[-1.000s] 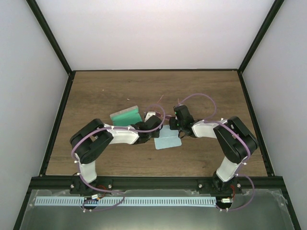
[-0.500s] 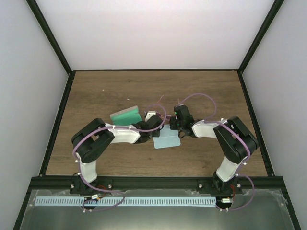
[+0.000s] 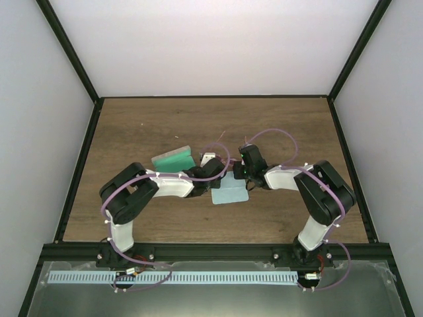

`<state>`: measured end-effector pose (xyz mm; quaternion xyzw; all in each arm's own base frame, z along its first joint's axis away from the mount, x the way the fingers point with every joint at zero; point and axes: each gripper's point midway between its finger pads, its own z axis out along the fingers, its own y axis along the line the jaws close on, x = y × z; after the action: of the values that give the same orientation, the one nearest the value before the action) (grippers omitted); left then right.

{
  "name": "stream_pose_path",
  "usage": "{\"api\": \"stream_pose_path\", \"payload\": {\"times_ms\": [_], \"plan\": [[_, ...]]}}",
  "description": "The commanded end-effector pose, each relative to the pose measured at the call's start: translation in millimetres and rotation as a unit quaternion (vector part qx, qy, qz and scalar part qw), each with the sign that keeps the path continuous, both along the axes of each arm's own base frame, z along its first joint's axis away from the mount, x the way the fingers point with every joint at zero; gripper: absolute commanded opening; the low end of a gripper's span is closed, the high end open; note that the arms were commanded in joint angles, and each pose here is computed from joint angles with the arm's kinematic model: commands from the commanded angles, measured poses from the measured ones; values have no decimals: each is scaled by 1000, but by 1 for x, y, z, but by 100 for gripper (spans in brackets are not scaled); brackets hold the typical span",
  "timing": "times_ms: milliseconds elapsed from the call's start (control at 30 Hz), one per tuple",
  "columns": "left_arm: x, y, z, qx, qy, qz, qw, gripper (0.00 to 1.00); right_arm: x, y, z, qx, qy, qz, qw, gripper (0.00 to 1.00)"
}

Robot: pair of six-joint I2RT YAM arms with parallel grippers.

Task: Organize the sunglasses
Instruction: Fold the glasses cleaning cloth at the center of the board.

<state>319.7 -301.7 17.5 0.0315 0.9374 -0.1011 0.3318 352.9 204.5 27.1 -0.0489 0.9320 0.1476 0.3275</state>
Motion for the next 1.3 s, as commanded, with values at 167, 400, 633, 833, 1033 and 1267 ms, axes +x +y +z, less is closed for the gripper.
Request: {"api": "stream_pose_path", "payload": {"times_ms": [167,400,633,833,1033,1267], "plan": [[-3,0,-9,13,12,-6,1000,4,-3,-9,2,-13,-5,-10,1000,39],[-4,-1,-9,11,14,-9,1000,4,-9,-11,-4,-18,1,-9,1000,39],[-4,-1,-10,12,14,-9,1000,4,-14,-8,-3,-20,1,-6,1000,38],[-4,0,-9,13,14,-8,1000,4,-17,-8,-3,-22,2,-6,1000,36],[-4,-2,-10,10,15,-9,1000,4,-17,-7,-8,-26,5,-4,1000,30],[-4,0,-10,12,15,-7,1000,4,-16,-7,-10,-29,6,-5,1000,19]]}}
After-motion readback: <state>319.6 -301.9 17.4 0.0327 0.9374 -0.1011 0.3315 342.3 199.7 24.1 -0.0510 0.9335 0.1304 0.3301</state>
